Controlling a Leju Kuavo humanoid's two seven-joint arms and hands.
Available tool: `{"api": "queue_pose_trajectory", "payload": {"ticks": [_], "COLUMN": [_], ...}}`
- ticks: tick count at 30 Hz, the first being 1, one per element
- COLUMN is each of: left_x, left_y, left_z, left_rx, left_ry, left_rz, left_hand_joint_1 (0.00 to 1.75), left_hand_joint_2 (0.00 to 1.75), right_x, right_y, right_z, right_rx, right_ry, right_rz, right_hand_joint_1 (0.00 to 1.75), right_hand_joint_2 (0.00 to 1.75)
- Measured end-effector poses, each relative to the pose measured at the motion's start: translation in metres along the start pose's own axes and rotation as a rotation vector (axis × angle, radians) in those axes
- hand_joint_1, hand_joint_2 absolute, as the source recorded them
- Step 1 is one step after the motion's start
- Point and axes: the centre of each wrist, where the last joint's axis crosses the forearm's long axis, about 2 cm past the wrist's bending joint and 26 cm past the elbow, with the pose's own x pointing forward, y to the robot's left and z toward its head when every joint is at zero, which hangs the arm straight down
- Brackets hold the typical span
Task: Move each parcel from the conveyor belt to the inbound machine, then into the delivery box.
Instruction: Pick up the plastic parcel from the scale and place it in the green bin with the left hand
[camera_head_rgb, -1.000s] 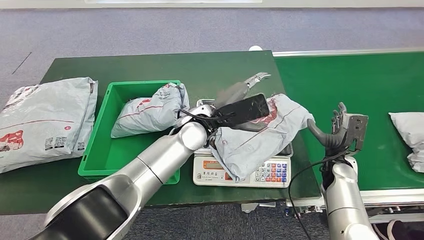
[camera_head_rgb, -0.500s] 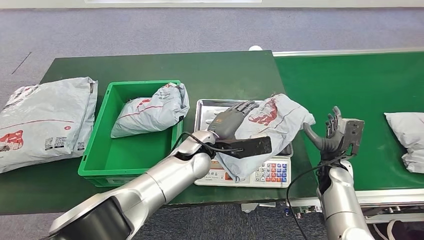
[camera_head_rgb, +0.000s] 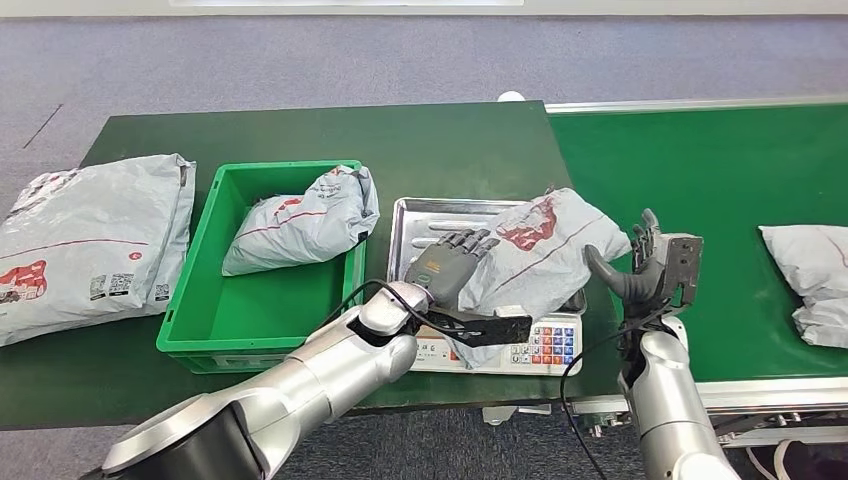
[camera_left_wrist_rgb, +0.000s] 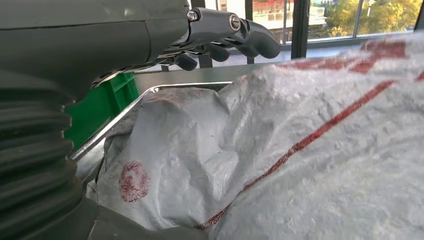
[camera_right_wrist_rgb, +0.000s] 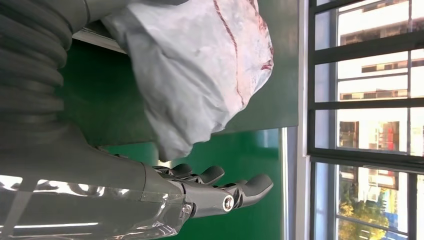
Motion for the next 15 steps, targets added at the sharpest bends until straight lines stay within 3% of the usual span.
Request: {"api": "queue_pose_trajectory", "payload": {"ticks": [3,7,15], "left_x": [0.002,0.007,0.011], "left_y": [-0.004,-0.010,-0.010], "left_z": [0.001,0.002,0.002], "left_rx": [-0.088,-0.238,-0.302], "left_ry": [-0.027,-0.088,-0.171], "left_rz": [-0.079,-0.200,-0.264], "left_hand_joint_1": [0.01,1.72,1.75], "left_hand_joint_2": [1.75,1.75,1.75], "right_x": [0.000,0.001,0.004], "right_y": [0.003,0.007,0.017], "right_z": [-0.002,-0.008,-0.018], "right_rx": [0.010,0.039,0.085], "right_ry": [-0.007,-0.014,-0.003], "right_rz": [0.001,-0.003,0.004], "right_hand_joint_1": [0.00,0.00,0.00], "right_hand_joint_2": [1.75,1.75,1.75]}}
